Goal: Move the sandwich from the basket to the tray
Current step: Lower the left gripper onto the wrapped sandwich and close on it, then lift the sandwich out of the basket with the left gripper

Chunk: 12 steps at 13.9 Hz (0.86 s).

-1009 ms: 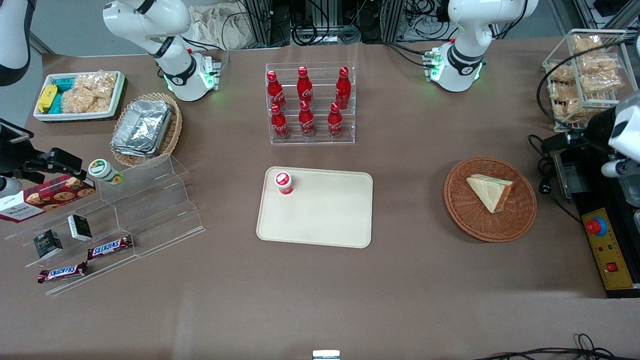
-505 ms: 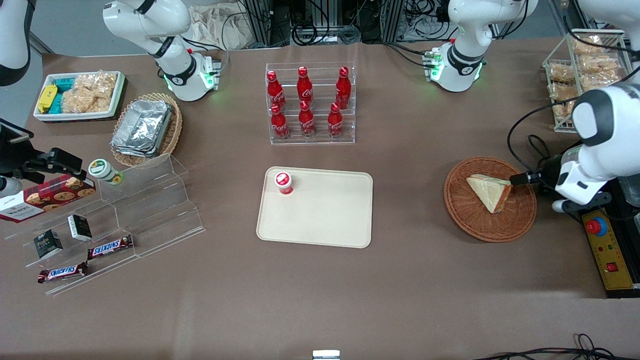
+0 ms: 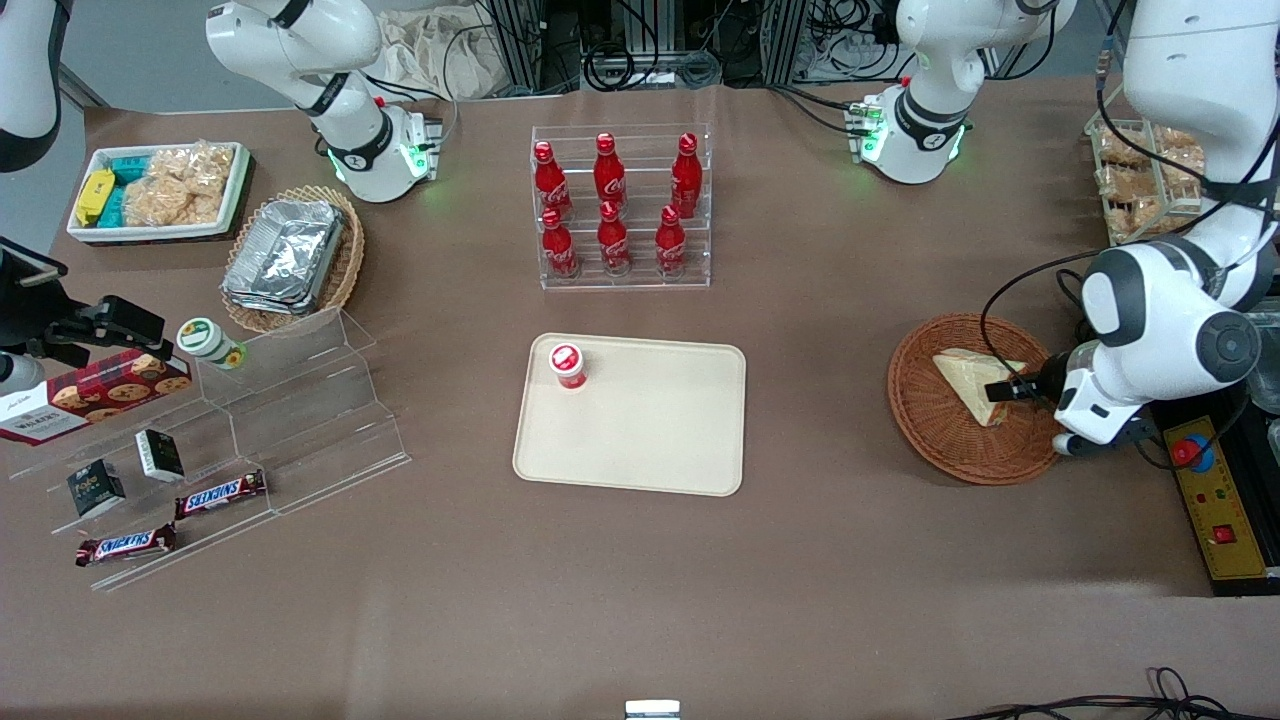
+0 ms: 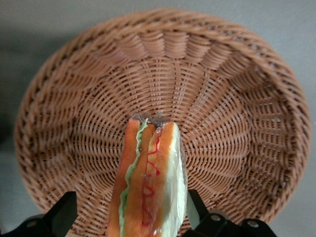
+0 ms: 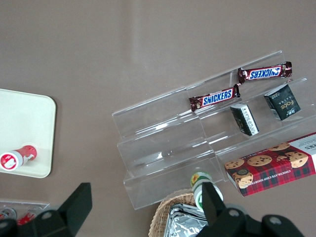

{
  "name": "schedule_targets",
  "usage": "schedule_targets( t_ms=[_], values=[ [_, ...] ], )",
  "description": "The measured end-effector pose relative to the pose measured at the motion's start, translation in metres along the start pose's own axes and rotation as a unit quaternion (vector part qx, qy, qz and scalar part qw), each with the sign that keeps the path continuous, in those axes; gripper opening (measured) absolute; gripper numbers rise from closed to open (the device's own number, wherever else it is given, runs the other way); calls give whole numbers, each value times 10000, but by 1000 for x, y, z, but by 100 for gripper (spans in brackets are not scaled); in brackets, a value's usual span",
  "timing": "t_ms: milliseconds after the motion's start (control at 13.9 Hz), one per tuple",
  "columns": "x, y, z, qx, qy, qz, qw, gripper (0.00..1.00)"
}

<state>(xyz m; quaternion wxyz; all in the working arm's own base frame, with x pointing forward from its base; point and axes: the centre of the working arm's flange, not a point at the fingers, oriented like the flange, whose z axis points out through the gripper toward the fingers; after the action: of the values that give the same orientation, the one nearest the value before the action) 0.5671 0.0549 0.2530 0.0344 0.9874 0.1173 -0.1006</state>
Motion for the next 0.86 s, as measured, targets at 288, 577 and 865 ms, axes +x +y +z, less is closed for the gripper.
schedule_targets(
  t_ms=[288, 577, 865],
  values=[
    [-1, 0, 10, -90, -73, -79, 9999, 96],
    [-2, 1, 12, -94, -90, -83, 9999, 56],
    [0, 2, 6, -106, -39, -71, 9999, 24]
  ],
)
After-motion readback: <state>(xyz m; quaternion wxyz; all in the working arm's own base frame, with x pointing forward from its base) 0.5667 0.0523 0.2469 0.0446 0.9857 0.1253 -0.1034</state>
